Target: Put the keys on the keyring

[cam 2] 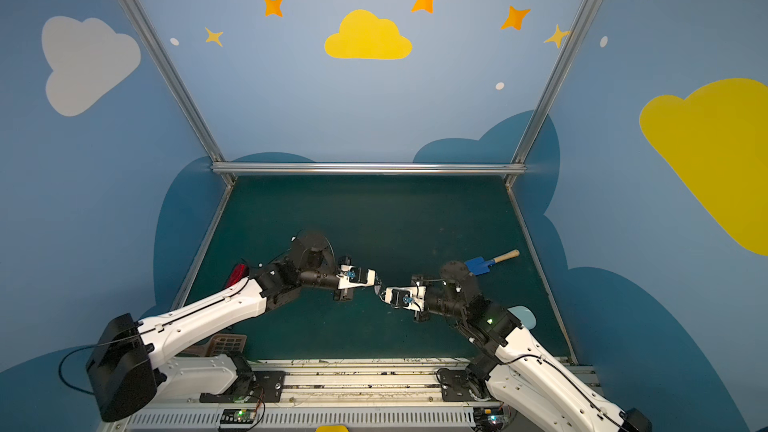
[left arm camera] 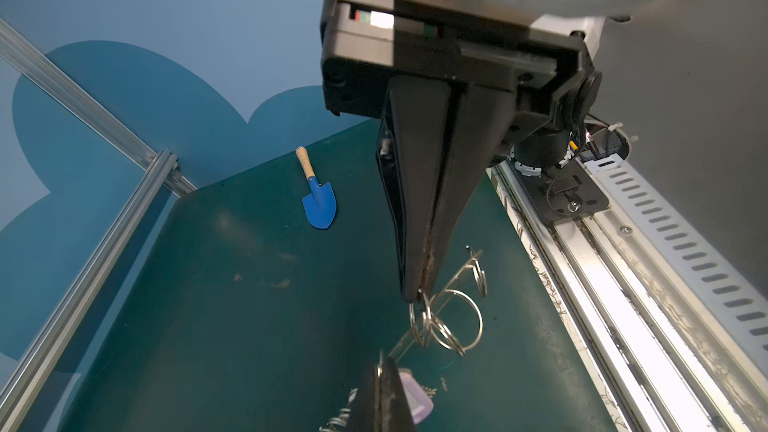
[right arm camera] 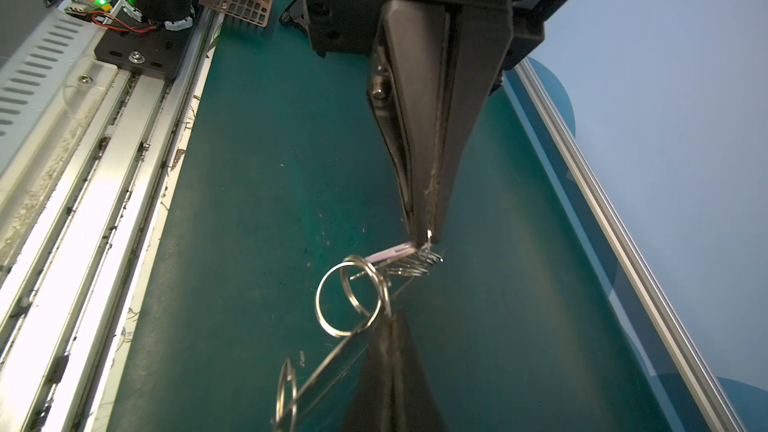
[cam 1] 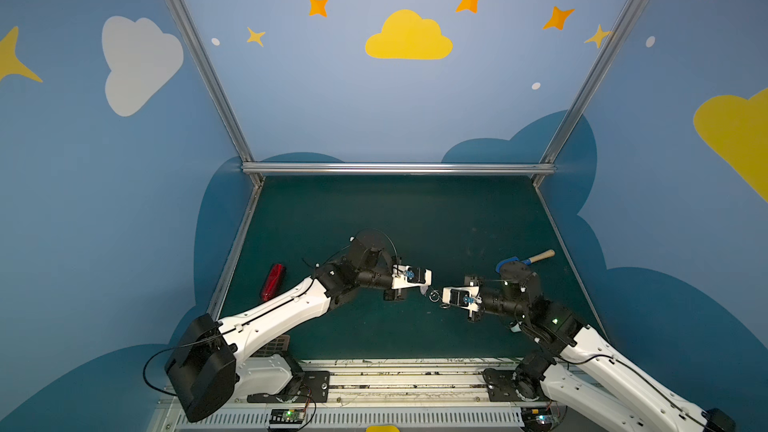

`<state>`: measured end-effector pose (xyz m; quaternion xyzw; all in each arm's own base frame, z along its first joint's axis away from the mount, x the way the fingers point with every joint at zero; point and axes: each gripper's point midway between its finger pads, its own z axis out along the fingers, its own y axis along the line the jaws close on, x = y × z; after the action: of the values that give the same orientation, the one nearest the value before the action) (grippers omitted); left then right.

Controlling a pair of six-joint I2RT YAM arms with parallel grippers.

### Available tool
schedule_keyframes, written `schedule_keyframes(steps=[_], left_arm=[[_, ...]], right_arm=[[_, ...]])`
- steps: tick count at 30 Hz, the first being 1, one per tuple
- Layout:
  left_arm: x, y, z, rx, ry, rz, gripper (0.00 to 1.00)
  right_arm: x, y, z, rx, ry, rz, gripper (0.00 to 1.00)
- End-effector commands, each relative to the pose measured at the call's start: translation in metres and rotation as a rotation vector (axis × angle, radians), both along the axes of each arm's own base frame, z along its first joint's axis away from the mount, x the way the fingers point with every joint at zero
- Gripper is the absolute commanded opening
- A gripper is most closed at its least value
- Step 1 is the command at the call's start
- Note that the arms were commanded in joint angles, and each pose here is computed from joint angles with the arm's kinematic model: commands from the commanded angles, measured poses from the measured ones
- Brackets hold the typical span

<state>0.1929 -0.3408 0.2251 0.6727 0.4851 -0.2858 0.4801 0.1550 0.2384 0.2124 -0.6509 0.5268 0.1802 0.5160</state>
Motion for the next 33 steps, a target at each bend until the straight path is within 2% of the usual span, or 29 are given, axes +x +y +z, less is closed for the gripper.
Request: schedule_keyframes(steps=[1,16,33], left_arm=[[-0.003,-0.003,0.011,-0.006,-0.04,-0.02,0.04],[-0.018,-0.009,0.004,0.038,-0.064,-0.086,0.04],[-0.02,-0.011,0.003,0.053,-0.102,-0.099,0.04]], right_arm=[[-0.003,0.002,0.012,0.02,-0.012,0.027,0.0],[-0.005,0.003,0.012,0.015,-0.012,0.041,0.0],[-0.006,0.005,0.012,0.009,0.004,0.06,0.0]])
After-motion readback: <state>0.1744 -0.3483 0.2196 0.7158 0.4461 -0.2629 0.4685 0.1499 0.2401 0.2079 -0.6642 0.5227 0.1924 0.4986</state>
